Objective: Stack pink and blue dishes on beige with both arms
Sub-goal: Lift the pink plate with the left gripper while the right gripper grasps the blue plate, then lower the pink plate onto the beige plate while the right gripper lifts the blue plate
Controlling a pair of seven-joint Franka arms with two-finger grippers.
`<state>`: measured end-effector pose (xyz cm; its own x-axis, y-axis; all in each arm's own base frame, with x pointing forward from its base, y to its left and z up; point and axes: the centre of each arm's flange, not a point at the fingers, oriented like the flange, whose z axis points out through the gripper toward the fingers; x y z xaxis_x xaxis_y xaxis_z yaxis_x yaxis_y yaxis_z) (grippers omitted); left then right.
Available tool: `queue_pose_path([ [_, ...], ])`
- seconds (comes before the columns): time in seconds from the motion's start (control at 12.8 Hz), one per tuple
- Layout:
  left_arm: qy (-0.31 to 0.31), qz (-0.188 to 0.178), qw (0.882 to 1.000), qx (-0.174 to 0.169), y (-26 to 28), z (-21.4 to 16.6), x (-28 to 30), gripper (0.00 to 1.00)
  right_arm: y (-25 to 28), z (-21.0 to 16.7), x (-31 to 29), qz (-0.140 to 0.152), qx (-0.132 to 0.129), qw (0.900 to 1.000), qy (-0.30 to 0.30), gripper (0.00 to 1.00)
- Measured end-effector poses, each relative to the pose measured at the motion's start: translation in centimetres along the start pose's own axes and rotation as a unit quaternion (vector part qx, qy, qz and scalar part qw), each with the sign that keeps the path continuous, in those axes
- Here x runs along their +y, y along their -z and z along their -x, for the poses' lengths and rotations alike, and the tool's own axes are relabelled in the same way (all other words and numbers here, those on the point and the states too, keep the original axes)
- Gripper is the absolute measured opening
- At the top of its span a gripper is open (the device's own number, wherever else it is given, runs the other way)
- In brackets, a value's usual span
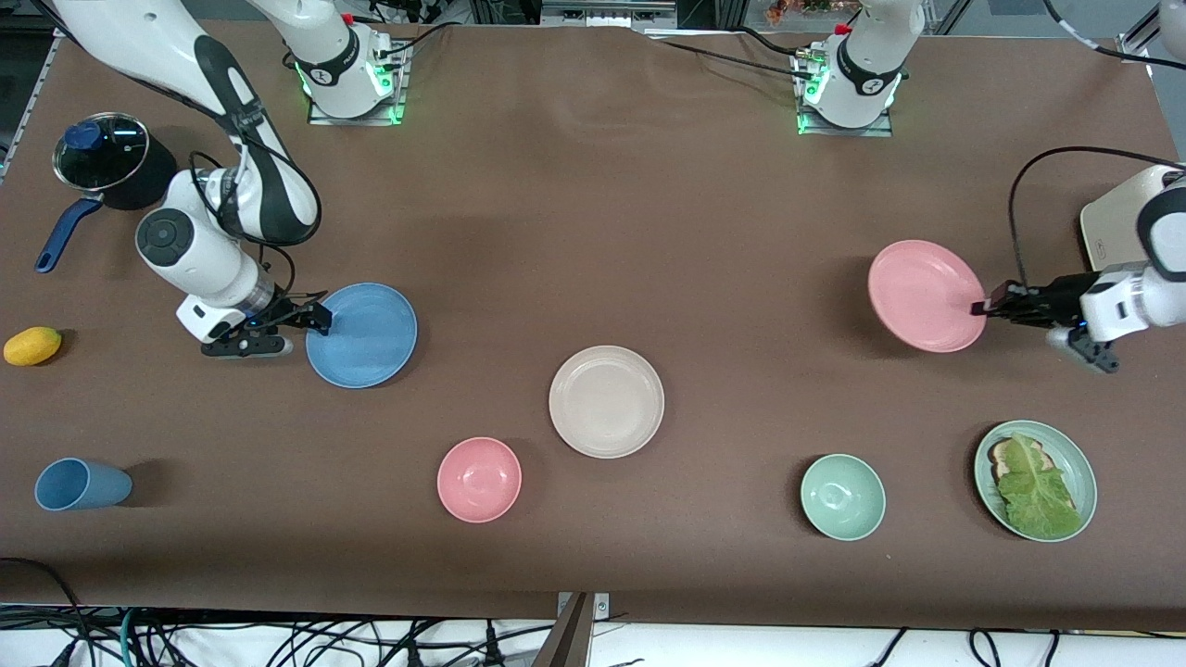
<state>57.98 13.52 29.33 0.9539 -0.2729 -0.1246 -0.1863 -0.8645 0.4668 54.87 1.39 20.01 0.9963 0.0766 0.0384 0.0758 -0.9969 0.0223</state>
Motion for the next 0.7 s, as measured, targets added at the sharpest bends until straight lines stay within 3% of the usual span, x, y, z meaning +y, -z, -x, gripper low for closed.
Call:
queue_pose_path([
  [0.16,0.032,-0.005,0.999,-0.006,-1.3,-3.7,6.1,0.05,-0.9,0.1,-0.3,-0.001,-0.002,1.0,0.001,0.79],
  [0.23,0.046,-0.012,0.999,-0.008,-1.9,-5.3,9.0,0.05,-0.9,0.1,-0.3,-0.001,-0.002,1.0,0.002,0.78],
  [0.47,0.087,-0.032,0.996,-0.001,-3.3,-8.7,16.1,0.05,-0.9,0.1,-0.3,-0.001,-0.001,1.0,0.001,0.45],
  [0.55,0.1,-0.037,0.994,0.003,-3.9,-9.7,18.1,0.05,-0.9,0.1,-0.3,-0.001,-0.001,1.0,-0.001,0.43],
  [0.62,0.114,-0.041,0.993,0.009,-4.7,-10.8,20.0,0.05,-0.9,0.1,-0.4,-0.001,-0.001,1.0,-0.006,0.33],
  [0.7,0.127,-0.044,0.991,0.016,-5.6,-11.8,21.8,0.05,-0.9,0.1,-0.5,-0.001,-0.001,1.0,-0.009,0.32],
])
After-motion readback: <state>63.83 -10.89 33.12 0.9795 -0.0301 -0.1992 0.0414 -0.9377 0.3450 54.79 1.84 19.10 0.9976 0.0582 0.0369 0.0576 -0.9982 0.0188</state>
